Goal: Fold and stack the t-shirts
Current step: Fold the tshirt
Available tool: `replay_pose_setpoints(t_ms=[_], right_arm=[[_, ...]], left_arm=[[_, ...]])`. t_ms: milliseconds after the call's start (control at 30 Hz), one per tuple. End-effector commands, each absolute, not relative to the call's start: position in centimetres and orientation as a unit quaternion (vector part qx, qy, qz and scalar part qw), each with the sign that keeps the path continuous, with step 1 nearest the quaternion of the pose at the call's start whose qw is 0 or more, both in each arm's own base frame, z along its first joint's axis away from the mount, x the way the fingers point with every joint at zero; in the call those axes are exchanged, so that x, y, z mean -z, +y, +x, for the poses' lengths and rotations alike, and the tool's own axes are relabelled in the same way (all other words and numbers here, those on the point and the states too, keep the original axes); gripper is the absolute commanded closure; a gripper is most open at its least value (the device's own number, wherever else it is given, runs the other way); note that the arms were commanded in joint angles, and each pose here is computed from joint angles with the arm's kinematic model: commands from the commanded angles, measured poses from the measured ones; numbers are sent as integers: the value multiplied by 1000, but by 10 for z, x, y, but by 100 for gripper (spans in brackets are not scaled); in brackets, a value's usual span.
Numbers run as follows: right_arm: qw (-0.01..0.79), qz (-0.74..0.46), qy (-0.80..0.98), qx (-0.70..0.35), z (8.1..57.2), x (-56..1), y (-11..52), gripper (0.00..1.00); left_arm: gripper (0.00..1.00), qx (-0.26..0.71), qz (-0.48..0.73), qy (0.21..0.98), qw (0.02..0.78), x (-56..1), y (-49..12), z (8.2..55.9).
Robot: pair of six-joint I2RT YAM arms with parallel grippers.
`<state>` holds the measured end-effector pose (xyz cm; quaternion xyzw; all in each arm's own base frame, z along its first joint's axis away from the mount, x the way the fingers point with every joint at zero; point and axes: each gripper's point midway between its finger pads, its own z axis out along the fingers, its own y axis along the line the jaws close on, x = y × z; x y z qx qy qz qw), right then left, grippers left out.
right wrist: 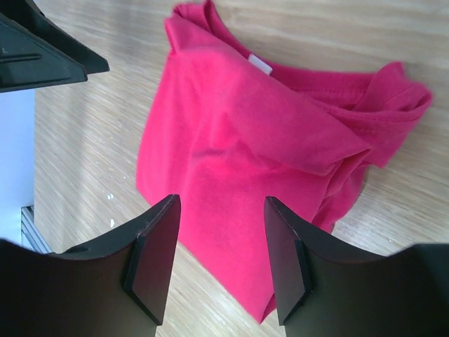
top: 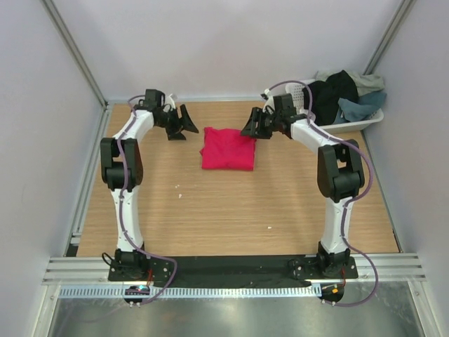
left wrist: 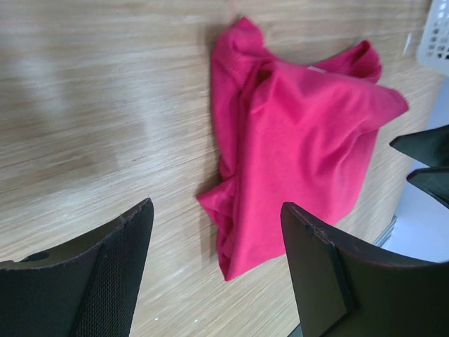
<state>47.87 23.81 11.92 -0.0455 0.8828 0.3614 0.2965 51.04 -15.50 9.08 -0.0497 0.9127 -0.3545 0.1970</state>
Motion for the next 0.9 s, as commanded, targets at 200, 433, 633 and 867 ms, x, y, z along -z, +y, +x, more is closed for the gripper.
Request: replay_pose_setpoints(t_ms=[200,433,633,867], right_arm=[[277,-40,889,-364,490,-86,248,43],[269,-41,894,-357,491,-71,248,43],[264,-38,896,-355,491,-65,246,43],[261,-36,897,-355,491,-62,246,43]], left_arm=[[26,397,-63,905,137,-54,-167,497],[28,405,-67,906,108,-29,-182,490],[34,415,-68,903,84,-14,-200,483],[37,424,-69,900,71,-4,-215,481]])
